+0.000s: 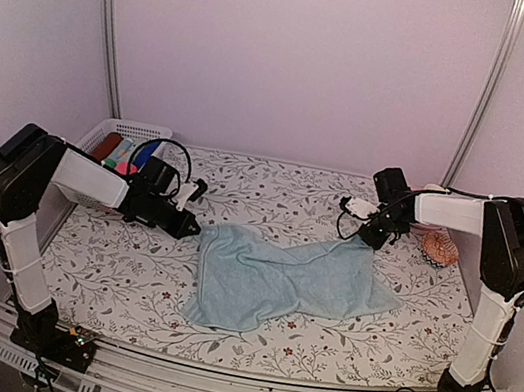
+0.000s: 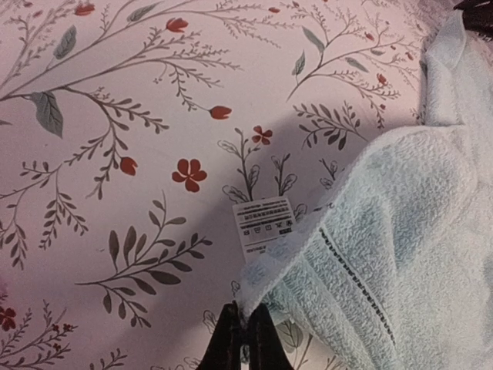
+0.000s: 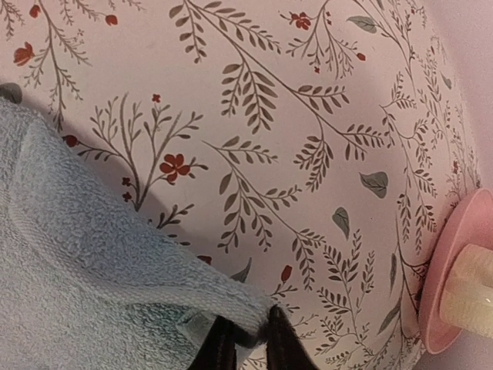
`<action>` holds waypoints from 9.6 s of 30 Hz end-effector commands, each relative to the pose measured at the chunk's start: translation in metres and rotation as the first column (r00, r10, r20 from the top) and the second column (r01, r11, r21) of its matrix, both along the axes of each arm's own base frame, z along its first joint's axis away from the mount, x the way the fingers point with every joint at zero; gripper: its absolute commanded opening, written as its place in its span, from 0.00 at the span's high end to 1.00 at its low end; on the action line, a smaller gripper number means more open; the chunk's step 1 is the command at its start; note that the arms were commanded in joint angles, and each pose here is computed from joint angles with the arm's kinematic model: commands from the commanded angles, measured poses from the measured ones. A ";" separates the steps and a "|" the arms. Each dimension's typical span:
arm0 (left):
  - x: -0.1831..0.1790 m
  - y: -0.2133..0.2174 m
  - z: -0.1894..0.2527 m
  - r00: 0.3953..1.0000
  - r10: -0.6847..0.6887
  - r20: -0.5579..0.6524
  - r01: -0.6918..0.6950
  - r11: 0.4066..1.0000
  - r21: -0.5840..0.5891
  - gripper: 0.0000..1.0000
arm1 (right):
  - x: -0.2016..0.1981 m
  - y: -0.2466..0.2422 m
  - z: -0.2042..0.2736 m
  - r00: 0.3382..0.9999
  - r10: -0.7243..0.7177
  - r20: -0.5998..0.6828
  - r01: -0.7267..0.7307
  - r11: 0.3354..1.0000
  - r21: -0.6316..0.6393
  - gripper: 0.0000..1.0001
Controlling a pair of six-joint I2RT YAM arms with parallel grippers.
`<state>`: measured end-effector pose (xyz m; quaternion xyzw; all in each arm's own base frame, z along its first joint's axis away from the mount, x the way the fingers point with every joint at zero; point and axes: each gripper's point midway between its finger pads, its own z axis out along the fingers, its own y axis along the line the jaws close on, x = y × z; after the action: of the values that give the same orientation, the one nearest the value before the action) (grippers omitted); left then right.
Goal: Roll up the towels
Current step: Flatten out the towel at the center of the board, then fold the towel at the center of the board.
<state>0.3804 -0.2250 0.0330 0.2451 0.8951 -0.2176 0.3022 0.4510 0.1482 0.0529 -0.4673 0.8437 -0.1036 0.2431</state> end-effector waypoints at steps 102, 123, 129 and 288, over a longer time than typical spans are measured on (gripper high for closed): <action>-0.152 0.026 0.312 0.658 0.326 0.679 -0.369 0.925 -0.087 1.00 | -0.199 -0.064 0.304 0.907 0.059 0.418 -0.209 0.923 0.322 0.97; 0.111 0.033 0.073 0.909 0.183 0.374 -0.327 0.869 0.370 1.00 | 0.082 -0.069 0.053 0.996 -0.086 -0.010 0.087 0.982 0.165 0.97; 0.160 0.028 0.051 0.889 0.157 0.430 -0.360 0.821 0.443 1.00 | 0.120 -0.066 0.043 0.994 -0.101 0.046 0.093 0.984 0.152 0.97; -0.066 0.023 0.085 0.987 -0.011 0.163 -0.079 0.841 0.535 0.79 | -0.087 -0.075 0.046 0.976 0.060 -0.207 -0.003 0.964 0.266 0.69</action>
<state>0.2913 -0.2033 0.1271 0.3447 0.8952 0.0716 0.2734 0.3549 0.0727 0.1081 -0.5436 0.8044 0.0268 0.2381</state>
